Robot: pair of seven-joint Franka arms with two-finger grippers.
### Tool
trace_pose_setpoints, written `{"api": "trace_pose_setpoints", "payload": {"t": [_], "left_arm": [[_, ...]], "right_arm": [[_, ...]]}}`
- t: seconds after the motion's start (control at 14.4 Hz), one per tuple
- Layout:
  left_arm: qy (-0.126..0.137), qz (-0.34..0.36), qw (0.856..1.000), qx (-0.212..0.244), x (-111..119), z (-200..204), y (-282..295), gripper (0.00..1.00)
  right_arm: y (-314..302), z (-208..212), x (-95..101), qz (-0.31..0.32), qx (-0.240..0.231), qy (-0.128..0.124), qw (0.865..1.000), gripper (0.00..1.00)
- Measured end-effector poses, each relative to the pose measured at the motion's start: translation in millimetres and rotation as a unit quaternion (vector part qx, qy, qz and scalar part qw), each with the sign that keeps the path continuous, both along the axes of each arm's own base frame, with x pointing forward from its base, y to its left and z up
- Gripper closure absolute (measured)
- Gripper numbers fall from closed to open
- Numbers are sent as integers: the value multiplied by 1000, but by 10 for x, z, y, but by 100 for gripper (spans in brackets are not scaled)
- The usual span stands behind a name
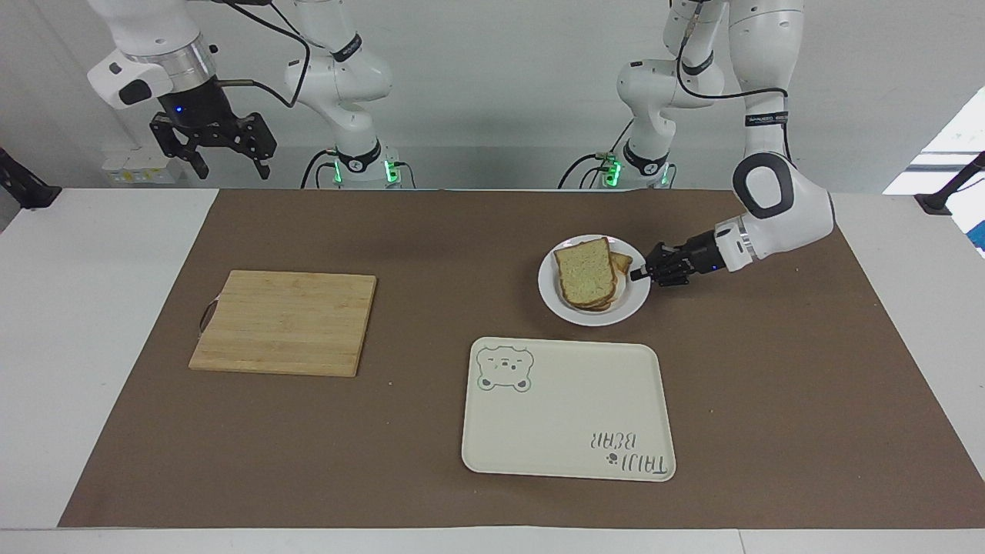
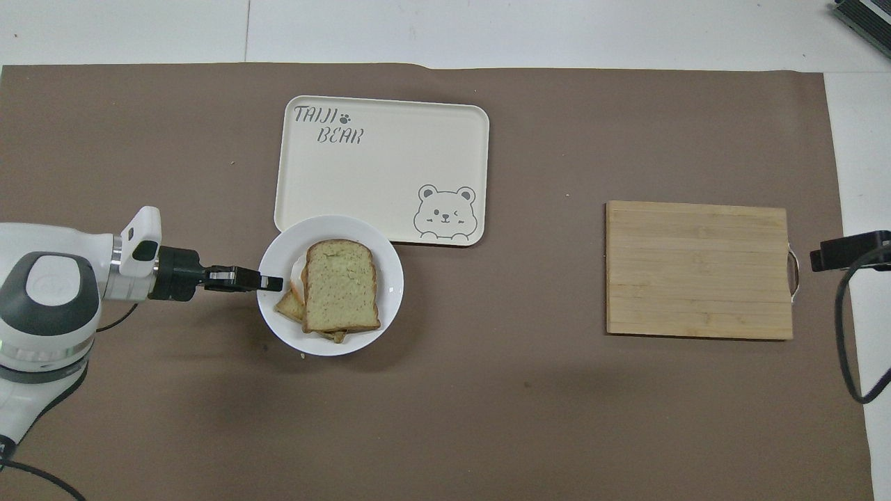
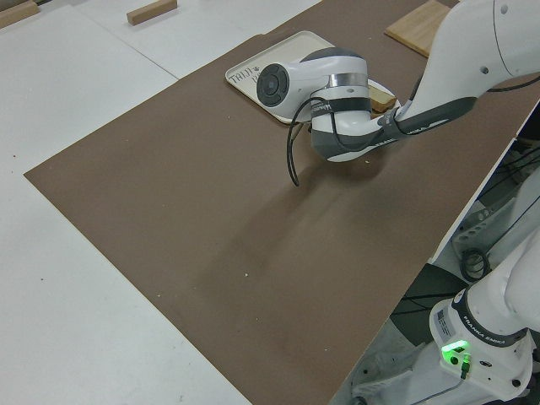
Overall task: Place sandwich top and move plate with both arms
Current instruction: 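Slide the plate with the left gripper onto the cream tray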
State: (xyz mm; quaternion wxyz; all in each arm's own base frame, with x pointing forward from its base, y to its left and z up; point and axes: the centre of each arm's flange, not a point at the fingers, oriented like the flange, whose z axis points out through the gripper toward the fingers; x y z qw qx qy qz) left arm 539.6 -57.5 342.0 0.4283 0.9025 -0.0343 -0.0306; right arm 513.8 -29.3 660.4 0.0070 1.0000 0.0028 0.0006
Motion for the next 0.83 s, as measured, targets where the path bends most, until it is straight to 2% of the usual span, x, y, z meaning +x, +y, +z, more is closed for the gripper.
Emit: {"api": "trace_pose_setpoints", "payload": {"t": [0.21,0.35,0.55,0.69,0.83], "left_arm": [[8,17,1000,6,456,41,-89,93],[7,31,999,-6,731,-28,-148,93],[8,52,999,-8,1249,-21,-350,93],[-5,68,998,1,1456,-83,-590,93],[-13,78,997,14,1519,-205,-808,93]], "right_arm": [[2,-1,-1,0,4,0,1000,0],[-29,-2,-3,-3,7,0,1000,0],[-41,-2,-4,-5,8,0,1000,0],[-49,-2,-5,-5,8,0,1000,0],[-56,-2,-5,-6,8,0,1000,0]]}}
